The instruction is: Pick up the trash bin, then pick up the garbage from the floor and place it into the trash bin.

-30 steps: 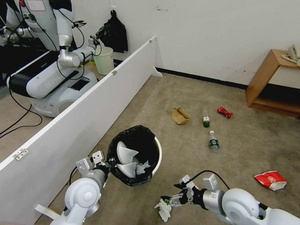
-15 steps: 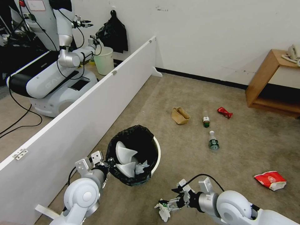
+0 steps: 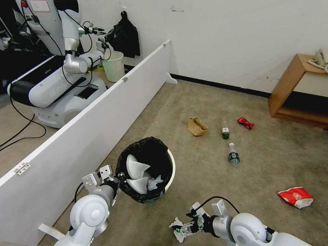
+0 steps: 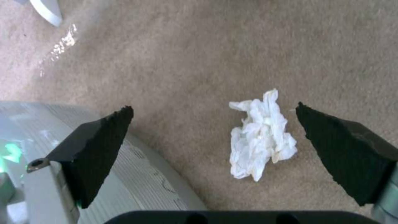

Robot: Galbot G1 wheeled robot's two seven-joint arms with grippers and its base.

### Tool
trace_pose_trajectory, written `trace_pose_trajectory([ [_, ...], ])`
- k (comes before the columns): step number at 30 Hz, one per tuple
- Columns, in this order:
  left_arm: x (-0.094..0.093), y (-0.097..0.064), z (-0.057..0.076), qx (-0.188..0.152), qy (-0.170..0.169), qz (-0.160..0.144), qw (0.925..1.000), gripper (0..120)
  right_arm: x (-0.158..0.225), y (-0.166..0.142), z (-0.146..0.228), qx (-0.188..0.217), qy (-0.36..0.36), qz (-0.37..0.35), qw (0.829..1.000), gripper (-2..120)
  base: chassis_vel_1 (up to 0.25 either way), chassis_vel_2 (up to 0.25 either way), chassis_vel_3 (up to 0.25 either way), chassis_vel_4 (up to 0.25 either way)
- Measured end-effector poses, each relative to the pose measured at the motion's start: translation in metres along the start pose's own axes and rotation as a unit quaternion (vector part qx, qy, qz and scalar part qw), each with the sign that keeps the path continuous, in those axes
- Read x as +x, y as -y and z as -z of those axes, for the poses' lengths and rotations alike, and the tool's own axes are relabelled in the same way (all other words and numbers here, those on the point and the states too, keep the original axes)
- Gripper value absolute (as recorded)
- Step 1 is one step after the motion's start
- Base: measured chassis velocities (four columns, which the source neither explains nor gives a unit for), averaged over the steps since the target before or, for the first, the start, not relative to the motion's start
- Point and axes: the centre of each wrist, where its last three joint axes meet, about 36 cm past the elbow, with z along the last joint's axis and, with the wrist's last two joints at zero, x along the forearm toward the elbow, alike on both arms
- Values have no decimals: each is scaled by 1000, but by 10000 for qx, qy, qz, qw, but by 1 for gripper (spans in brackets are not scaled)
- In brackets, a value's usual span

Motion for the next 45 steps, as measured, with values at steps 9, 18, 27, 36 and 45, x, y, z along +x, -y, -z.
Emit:
trace_pose_trajectory([
  [9,0,0,0,-19,7,-14,10000,2,-11,5,-13,-76,-108,-80,9999,100,0,0,0,0],
  [18,0,0,0,-19,0,-26,10000,2,-19,8,-19,-113,-141,-101,9998,100,0,0,0,0],
  [27,0,0,0,0,14,-13,10000,2,-36,7,-19,-132,-108,-53,9998,100,0,0,0,0],
  [36,0,-2,0,19,18,12,10000,2,-44,11,-25,-158,-166,-73,9997,100,0,0,0,0],
  [45,0,-1,-2,22,15,18,10000,2,-42,27,-43,-225,-244,-268,9991,100,0,0,0,0],
])
